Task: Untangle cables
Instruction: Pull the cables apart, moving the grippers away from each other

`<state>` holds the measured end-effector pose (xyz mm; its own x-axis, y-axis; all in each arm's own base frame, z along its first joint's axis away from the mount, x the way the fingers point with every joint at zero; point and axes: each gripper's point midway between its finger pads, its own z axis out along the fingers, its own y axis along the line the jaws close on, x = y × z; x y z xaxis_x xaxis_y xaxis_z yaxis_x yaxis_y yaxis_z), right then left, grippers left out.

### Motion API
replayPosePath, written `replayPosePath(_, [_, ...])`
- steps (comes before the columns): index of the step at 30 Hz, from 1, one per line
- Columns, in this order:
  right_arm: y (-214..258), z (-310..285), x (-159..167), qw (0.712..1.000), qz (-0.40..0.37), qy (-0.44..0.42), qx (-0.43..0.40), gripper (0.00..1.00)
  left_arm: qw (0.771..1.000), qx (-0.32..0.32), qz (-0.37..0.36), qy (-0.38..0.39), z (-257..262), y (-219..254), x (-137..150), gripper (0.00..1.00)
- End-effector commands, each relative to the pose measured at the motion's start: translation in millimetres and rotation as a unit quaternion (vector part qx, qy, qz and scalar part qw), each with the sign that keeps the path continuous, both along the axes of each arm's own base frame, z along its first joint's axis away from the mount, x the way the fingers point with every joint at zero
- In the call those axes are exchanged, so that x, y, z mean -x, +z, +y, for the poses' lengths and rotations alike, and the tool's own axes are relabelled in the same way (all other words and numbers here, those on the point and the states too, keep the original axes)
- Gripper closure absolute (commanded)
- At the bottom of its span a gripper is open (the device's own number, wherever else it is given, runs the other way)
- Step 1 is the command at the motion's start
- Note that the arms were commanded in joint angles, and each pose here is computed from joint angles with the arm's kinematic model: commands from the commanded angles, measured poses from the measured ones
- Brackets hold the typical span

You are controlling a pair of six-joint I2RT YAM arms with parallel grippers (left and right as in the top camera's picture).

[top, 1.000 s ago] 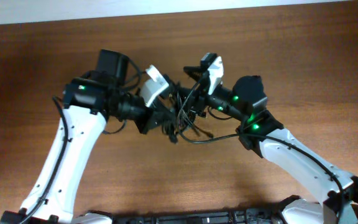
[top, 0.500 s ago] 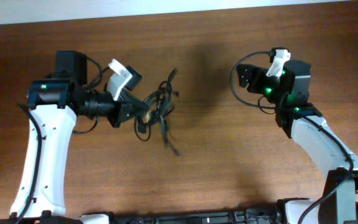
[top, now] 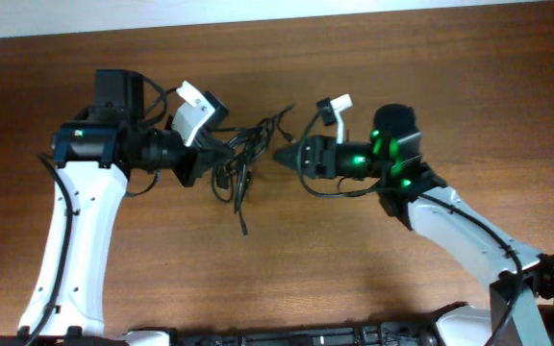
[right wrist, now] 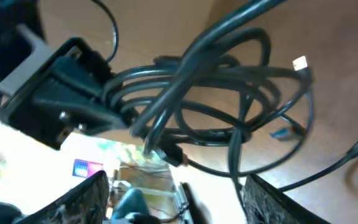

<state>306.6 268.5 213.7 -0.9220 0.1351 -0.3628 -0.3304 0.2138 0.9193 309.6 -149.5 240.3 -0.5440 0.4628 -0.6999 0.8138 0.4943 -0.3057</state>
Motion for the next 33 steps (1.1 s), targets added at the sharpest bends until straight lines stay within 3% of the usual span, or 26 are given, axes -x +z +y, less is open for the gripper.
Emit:
replayPosePath(1, [-5,22,-13,0.996,0.037,-0.084,0.013,0.32,1.000,-0.003,-0.010,-0.020,-16,7,7,1.00])
replayPosePath(4, [-9,22,-25,0.990,0.033,-0.136,0.024,0.33,1.000,-0.011,-0.009,-0.028,-23,6,11,1.00])
replayPosePath(5, [-10,20,-27,0.988,0.034,-0.145,0.028,0.50,1.000,-0.010,-0.004,-0.025,-24,5,11,1.00])
replayPosePath(7, [-35,9,-33,0.978,0.068,-0.185,0.068,0.92,1.000,-0.009,0.001,-0.019,-24,6,10,1.00])
replayPosePath(8, [-48,1,-35,0.971,0.084,-0.206,0.093,0.96,1.000,-0.008,0.004,-0.004,-22,6,6,1.00])
replayPosePath(11, [-81,-39,-44,0.951,0.069,-0.238,0.185,0.96,0.992,-0.010,0.040,0.121,11,5,-23,1.00])
replayPosePath(13, [-90,-77,-48,0.936,0.082,-0.263,0.220,0.96,0.961,-0.045,0.075,0.263,61,-7,-45,1.00])
replayPosePath(14, [-92,-106,-50,0.925,0.089,-0.284,0.238,0.96,0.932,-0.057,0.096,0.345,91,-12,-52,1.00])
replayPosePath(18, [-92,-187,-47,0.886,0.132,-0.360,0.261,0.96,0.874,-0.021,0.132,0.467,129,-11,-65,1.00])
replayPosePath(23, [-101,-197,-36,0.881,0.136,-0.346,0.291,0.96,0.756,-0.044,0.145,0.637,178,-19,-66,1.00])
replayPosePath(24, [-108,-206,-33,0.867,0.146,-0.360,0.312,0.96,0.724,-0.062,0.131,0.675,195,-19,-65,1.00])
replayPosePath(25, [-122,-235,-24,0.826,0.173,-0.397,0.360,0.96,0.664,-0.084,0.107,0.735,229,-17,-59,1.00])
replayPosePath(28, [-133,-282,-12,0.770,0.207,-0.451,0.402,0.96,0.616,-0.084,0.090,0.778,269,-12,-53,1.00])
replayPosePath(29, [-131,-288,-13,0.772,0.214,-0.459,0.385,0.96,0.610,-0.072,0.092,0.784,278,-11,-52,1.00])
replayPosePath(30, [-127,-281,-18,0.793,0.207,-0.443,0.362,0.96,0.616,-0.048,0.103,0.780,279,-11,-55,1.00])
replayPosePath(31, [-117,-261,-27,0.834,0.169,-0.403,0.338,0.95,0.634,-0.022,0.117,0.765,270,-11,-60,1.00])
replayPosePath(33, [-99,-224,-39,0.885,0.101,-0.337,0.305,0.90,0.683,0.026,0.151,0.715,235,-12,-73,1.00])
